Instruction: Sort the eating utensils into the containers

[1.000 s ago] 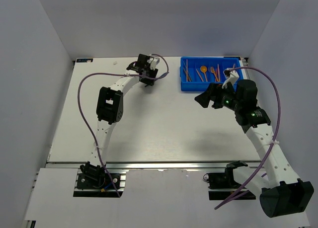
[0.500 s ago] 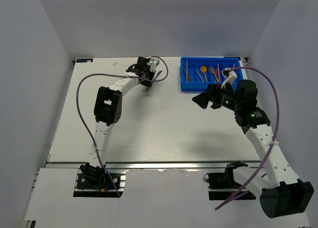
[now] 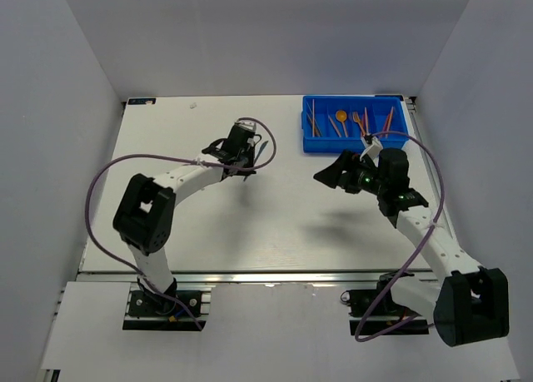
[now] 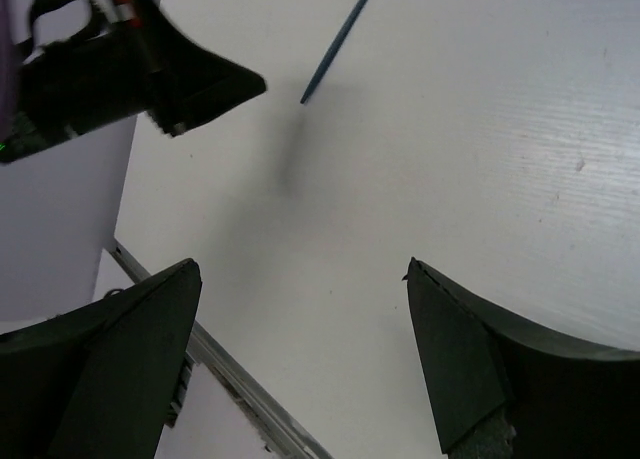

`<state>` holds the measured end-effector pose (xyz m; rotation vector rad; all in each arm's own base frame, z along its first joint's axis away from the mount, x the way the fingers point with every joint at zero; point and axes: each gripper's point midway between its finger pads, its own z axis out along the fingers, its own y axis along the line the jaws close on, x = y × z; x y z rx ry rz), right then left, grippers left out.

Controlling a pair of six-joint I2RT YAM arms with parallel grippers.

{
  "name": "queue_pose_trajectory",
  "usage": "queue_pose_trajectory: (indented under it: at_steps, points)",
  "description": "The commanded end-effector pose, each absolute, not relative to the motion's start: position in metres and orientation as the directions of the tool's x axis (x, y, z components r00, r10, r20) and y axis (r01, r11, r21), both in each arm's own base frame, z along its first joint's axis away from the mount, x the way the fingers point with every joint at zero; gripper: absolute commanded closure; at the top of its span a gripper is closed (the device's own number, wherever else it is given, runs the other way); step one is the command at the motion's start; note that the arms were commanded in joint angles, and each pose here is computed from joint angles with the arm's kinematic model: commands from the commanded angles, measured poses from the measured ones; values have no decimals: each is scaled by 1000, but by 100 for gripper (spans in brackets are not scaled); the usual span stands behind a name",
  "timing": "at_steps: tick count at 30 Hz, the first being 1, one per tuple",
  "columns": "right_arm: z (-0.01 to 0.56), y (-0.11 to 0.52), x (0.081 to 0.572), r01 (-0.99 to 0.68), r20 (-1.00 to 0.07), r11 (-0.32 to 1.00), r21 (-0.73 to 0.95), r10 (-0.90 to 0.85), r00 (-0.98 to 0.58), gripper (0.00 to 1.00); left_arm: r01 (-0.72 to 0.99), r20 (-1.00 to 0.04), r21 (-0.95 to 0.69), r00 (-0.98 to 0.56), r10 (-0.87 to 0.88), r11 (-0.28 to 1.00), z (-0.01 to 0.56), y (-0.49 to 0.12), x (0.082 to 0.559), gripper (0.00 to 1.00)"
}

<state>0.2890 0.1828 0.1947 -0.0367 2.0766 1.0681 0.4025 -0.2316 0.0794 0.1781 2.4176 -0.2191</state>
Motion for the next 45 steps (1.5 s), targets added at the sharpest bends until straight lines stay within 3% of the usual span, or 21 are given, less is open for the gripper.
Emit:
queue_pose_trajectory:
  at_steps: [1, 4, 5, 6, 9, 10, 12, 14, 15, 17, 31, 45]
  points:
    - [192, 195, 298, -329, -624, 601, 728, 381, -683, 13, 56, -716, -200, -690, -107, 978, 110, -217, 399, 100]
    - [180, 209, 298, -323, -607, 601, 731, 356, -711, 11, 69, -708, -150, -704, -58, 986, 107, -211, 395, 97]
    - [179, 212, 298, -325, -609, 604, 728, 350, -712, 11, 103, -713, -153, -700, -38, 983, 114, -218, 399, 89]
    - [176, 213, 300, -318, -611, 616, 721, 349, -711, 11, 143, -712, -129, -702, 9, 981, 115, -220, 402, 67]
    - [173, 217, 301, -317, -615, 633, 706, 327, -717, 11, 230, -681, -115, -726, 92, 966, 122, -239, 416, 51]
    - [173, 216, 302, -321, -624, 642, 696, 320, -713, 11, 257, -621, -74, -768, 157, 964, 102, -238, 414, 47]
    - [170, 211, 303, -301, -626, 669, 680, 314, -714, 11, 310, -633, -58, -747, 205, 949, 122, -252, 436, 47]
    - [168, 209, 302, -309, -638, 685, 660, 294, -712, 11, 312, -514, -1, -815, 267, 950, 91, -247, 434, 47]
    - [167, 206, 300, -299, -635, 698, 651, 285, -718, 11, 320, -534, 4, -800, 273, 947, 102, -253, 446, 47]
    - [167, 204, 299, -313, -652, 712, 629, 263, -712, 11, 311, -470, 38, -833, 291, 950, 80, -248, 445, 49]
    - [175, 193, 286, -348, -688, 746, 568, 199, -697, 11, 291, -384, 35, -880, 281, 956, 45, -221, 447, 39]
    - [173, 194, 283, -353, -684, 742, 570, 191, -704, 11, 301, -310, 11, -906, 289, 954, 9, -224, 434, 56]
